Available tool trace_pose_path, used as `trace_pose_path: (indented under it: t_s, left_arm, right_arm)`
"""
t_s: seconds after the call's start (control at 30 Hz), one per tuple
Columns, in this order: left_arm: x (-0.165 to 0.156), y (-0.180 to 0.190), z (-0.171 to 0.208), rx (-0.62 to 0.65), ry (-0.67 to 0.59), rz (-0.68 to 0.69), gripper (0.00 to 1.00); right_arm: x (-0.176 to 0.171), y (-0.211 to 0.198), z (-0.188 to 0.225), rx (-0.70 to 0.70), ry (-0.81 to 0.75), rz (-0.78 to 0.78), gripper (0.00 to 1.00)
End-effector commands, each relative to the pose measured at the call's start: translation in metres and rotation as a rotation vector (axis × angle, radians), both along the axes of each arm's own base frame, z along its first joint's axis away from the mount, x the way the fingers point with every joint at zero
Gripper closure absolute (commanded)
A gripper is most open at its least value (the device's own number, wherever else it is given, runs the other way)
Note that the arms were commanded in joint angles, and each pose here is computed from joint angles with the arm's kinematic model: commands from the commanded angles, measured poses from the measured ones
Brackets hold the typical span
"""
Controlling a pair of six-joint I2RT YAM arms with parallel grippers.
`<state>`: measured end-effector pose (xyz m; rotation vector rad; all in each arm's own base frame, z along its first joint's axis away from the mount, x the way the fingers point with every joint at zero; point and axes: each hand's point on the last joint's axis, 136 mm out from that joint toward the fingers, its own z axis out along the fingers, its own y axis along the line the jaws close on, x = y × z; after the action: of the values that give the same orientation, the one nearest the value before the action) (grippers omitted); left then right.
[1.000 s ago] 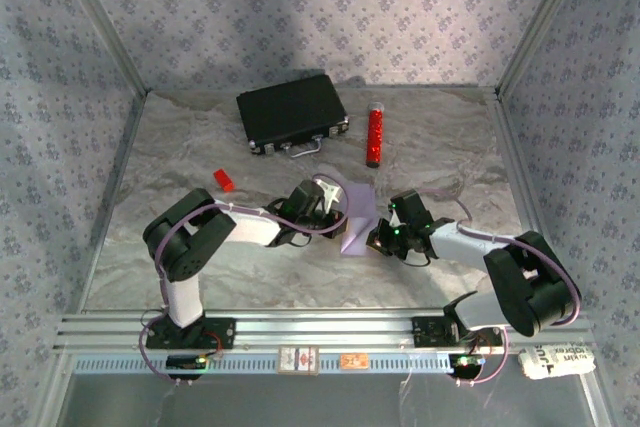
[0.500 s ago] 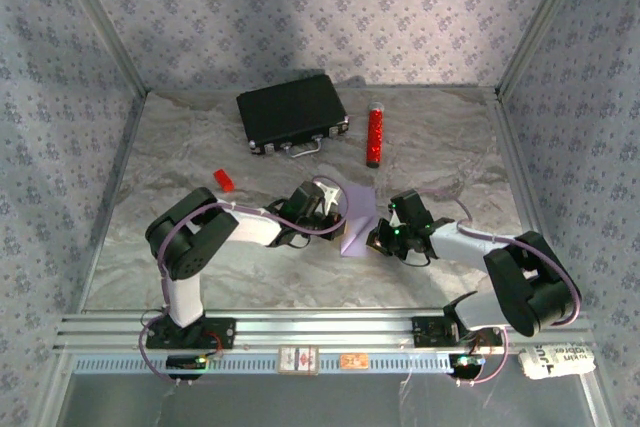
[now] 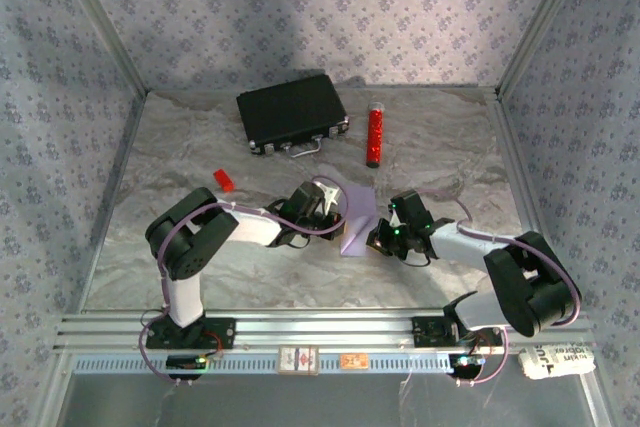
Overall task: Fold a paper plane with a square sheet of paper (pick it up from the middle)
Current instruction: Fold the triangle a second time at the center of the table.
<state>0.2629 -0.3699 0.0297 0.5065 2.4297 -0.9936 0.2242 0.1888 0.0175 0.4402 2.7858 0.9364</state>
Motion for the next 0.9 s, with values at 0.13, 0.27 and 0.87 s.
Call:
trace_pose_path:
  t_s: [0.13,0.27,0.87]
  left_arm:
    - [-0.001,0.004,-0.004,0.011,0.002,0.001,0.95]
    - [-0.001,0.005,-0.005,0.01,0.007,0.007,0.96]
    - [-0.002,0.002,-0.013,0.017,0.032,-0.002,0.98]
  right_arm:
    - [-0.016,-0.015,-0.016,-0.065,0.058,-0.002,0.93]
    - [-0.015,-0.014,-0.015,-0.063,0.055,-0.002,0.93]
    - [-0.012,-0.011,-0.007,-0.041,0.035,0.002,0.93]
